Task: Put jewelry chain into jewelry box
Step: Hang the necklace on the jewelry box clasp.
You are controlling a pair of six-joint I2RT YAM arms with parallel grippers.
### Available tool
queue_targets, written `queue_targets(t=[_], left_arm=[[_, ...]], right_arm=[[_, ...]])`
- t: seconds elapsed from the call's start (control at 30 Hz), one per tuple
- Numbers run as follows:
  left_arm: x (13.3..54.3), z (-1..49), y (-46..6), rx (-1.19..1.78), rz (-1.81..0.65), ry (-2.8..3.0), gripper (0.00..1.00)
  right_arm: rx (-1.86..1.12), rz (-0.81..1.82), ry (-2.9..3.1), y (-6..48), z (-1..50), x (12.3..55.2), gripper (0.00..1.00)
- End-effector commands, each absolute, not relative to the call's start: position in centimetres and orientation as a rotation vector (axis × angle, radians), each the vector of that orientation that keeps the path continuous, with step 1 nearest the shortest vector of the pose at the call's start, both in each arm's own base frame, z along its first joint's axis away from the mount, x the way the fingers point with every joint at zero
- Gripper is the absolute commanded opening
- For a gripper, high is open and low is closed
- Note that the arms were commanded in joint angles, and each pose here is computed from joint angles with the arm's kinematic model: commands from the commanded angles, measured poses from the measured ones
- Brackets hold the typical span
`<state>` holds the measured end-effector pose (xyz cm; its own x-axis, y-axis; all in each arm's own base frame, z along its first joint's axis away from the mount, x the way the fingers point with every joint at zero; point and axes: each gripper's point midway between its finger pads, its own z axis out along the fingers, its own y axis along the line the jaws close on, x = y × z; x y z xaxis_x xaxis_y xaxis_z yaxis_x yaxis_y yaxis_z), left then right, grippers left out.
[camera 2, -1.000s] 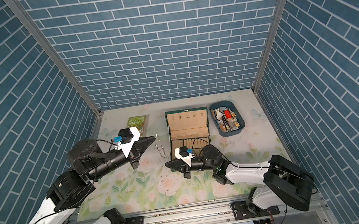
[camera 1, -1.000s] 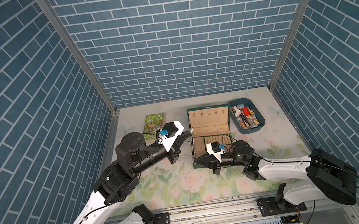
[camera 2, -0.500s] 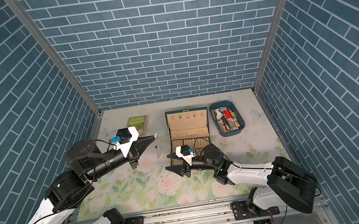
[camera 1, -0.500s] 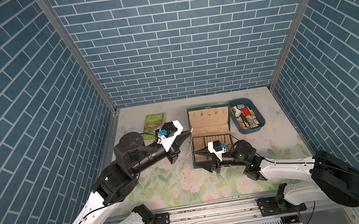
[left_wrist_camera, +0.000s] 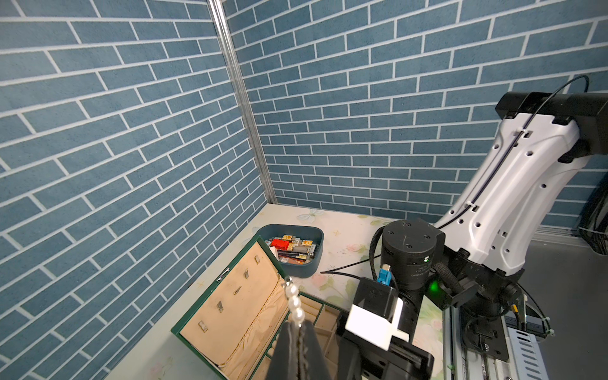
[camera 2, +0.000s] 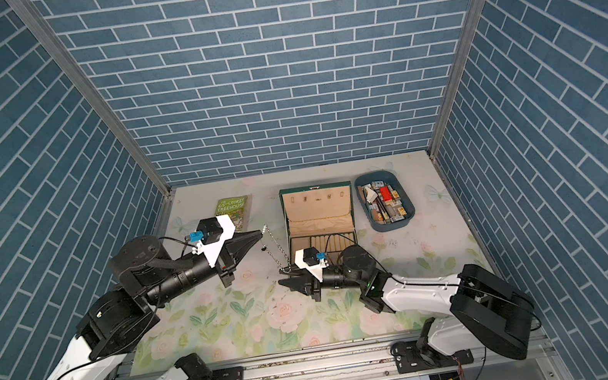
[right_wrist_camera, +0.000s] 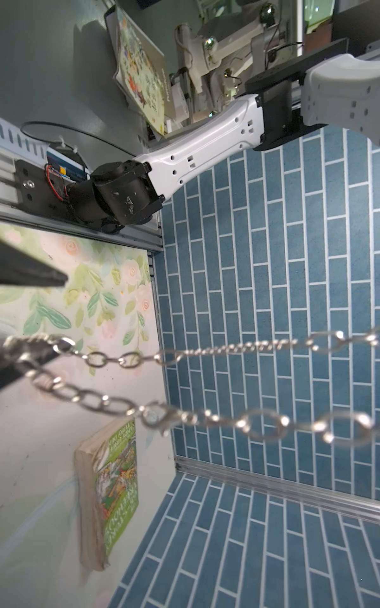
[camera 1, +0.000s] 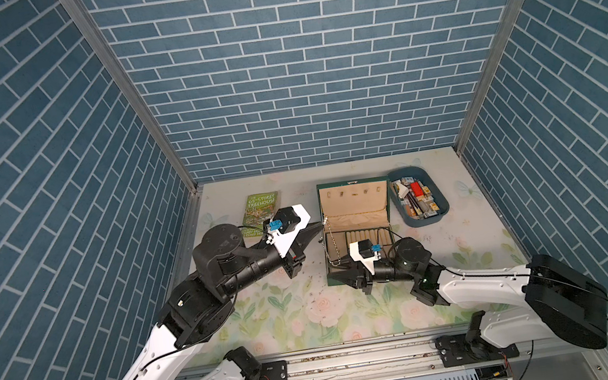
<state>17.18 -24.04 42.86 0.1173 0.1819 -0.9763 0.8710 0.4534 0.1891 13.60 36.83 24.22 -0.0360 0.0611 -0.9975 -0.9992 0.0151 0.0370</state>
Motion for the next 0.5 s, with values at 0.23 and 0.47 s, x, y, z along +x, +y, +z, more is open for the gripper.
queue_targets(t=[0.23, 0.47], left_arm=[[16.7, 44.32, -23.78, 1.007, -0.659, 1.338, 0.0], [16.99, 44.38, -23.42, 0.977, -0.644, 1.34, 0.0]], right_arm=[[-1.128, 1.279, 1.126, 36.88, 26.35, 12.99, 0.0], [-1.108, 1.236, 1.187, 36.56, 25.89, 13.69, 0.0]])
